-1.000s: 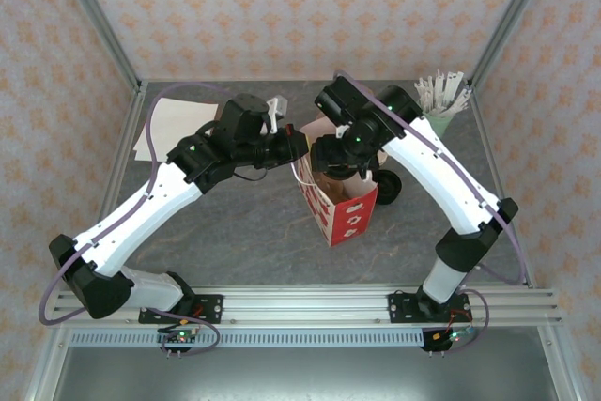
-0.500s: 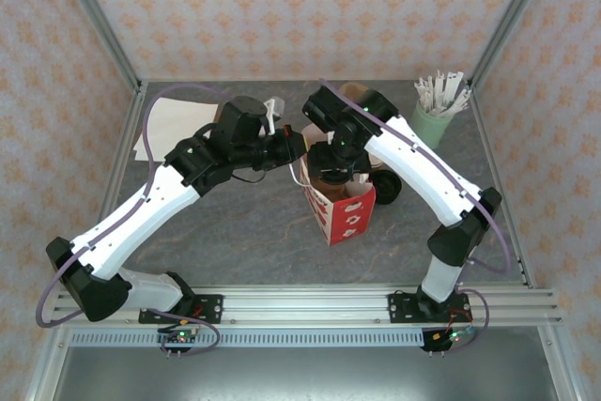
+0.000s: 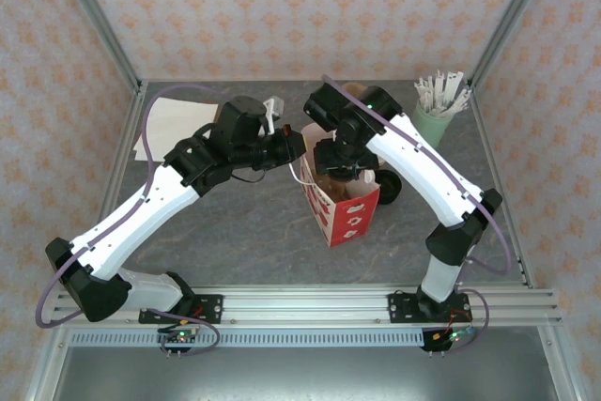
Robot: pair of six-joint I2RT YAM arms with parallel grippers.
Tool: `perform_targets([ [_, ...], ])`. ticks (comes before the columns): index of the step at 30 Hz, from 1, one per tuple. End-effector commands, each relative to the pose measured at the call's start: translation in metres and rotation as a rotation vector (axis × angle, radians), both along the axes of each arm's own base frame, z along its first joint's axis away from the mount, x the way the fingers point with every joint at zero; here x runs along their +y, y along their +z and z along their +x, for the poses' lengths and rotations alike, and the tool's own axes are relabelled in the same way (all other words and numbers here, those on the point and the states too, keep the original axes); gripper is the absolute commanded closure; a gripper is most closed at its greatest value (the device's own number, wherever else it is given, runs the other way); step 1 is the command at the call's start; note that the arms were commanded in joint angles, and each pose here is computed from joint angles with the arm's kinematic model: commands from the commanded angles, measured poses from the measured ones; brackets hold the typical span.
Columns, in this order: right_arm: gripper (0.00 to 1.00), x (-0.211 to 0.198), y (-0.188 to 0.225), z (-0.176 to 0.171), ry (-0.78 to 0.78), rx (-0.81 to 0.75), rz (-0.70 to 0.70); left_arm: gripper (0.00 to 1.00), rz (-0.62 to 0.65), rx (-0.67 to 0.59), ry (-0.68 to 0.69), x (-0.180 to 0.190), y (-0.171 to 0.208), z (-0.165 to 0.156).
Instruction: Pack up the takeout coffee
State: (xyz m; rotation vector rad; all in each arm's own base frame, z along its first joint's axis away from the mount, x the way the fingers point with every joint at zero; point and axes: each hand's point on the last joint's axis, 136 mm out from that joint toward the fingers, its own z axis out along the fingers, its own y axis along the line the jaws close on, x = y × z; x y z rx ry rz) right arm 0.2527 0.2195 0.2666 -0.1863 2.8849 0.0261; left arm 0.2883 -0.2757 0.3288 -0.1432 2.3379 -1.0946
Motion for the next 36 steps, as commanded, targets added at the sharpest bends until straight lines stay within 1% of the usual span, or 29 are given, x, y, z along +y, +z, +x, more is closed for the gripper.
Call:
perform_targets([
  [1,0.24,0.0,-0.008,0.003,0.007,0.017,-0.055,1.0,-0.035,-0.029,0.013,0.001,0.013,-0.005],
  [7,0.25,0.005,-0.017,0.005,0.008,0.028,-0.058,1.0,-0.038,-0.029,0.01,0.0,0.014,-0.005],
  [13,0.25,-0.009,-0.025,0.005,0.003,0.041,-0.151,1.0,-0.038,-0.033,0.013,0.001,0.014,-0.005],
  [17,0.25,-0.019,-0.021,0.008,-0.004,0.013,-0.198,1.0,-0.031,-0.034,0.019,0.003,0.014,-0.005],
  [21,0.25,-0.011,-0.022,0.011,0.006,-0.002,-0.158,1.0,-0.025,-0.027,0.011,0.002,0.011,-0.006],
  [29,0.25,0.019,-0.017,0.02,0.013,-0.014,-0.024,1.0,-0.031,-0.01,0.006,0.0,0.006,-0.008],
  [36,0.25,0.026,-0.018,0.036,0.02,-0.048,-0.059,1.0,-0.042,-0.013,-0.006,-0.004,0.007,-0.008],
])
